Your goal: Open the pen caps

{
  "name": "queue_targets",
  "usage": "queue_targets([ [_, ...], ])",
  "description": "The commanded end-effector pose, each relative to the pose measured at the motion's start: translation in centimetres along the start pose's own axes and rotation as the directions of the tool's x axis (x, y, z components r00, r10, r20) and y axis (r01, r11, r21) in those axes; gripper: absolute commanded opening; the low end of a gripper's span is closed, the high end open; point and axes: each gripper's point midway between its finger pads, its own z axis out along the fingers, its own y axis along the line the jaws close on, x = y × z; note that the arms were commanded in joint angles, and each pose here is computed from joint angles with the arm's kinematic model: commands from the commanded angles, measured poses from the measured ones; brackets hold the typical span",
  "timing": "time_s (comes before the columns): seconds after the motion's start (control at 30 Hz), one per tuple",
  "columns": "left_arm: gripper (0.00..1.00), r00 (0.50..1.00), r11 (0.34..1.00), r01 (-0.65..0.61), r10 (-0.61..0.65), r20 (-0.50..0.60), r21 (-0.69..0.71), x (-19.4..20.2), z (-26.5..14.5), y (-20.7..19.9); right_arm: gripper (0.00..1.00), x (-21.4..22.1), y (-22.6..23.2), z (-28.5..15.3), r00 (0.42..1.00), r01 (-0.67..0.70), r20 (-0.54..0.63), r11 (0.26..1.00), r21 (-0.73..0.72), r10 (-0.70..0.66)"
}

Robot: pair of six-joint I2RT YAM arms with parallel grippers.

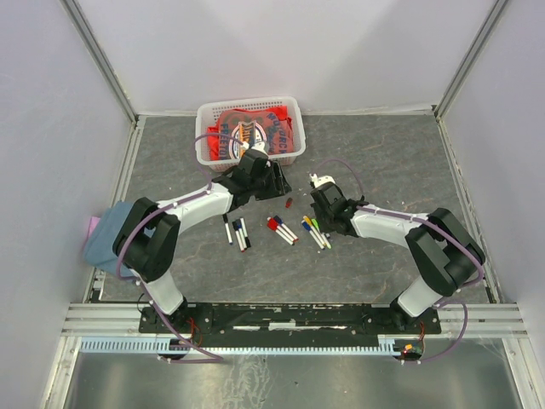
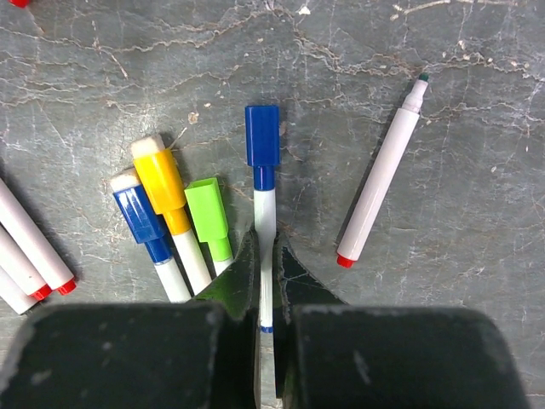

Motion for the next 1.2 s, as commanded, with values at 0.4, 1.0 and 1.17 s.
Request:
queue_targets([
  [0.4,0.65,0.981,0.922,0.187,-0.157,-0.115,0.338,1.1,-2.1,-6.5,0.01,-4.0,1.0,-4.9,0.985,0.011,0.174,0.995,-0.104,0.007],
  [1.0,0.65,0.952,0.856,0.3,-0.238,-0.193,0.422,2.8,-2.4,-7.8,0.01,-6.5,6.0,-8.2,0.958,-0.034,0.251,0.922,-0.385,0.14],
  [1.17,0.65,0.95,0.857,0.305,-0.244,-0.195,0.415,3.1,-2.3,-7.7,0.01,-6.8,6.7,-8.5,0.955,-0.034,0.255,0.912,-0.41,0.15],
])
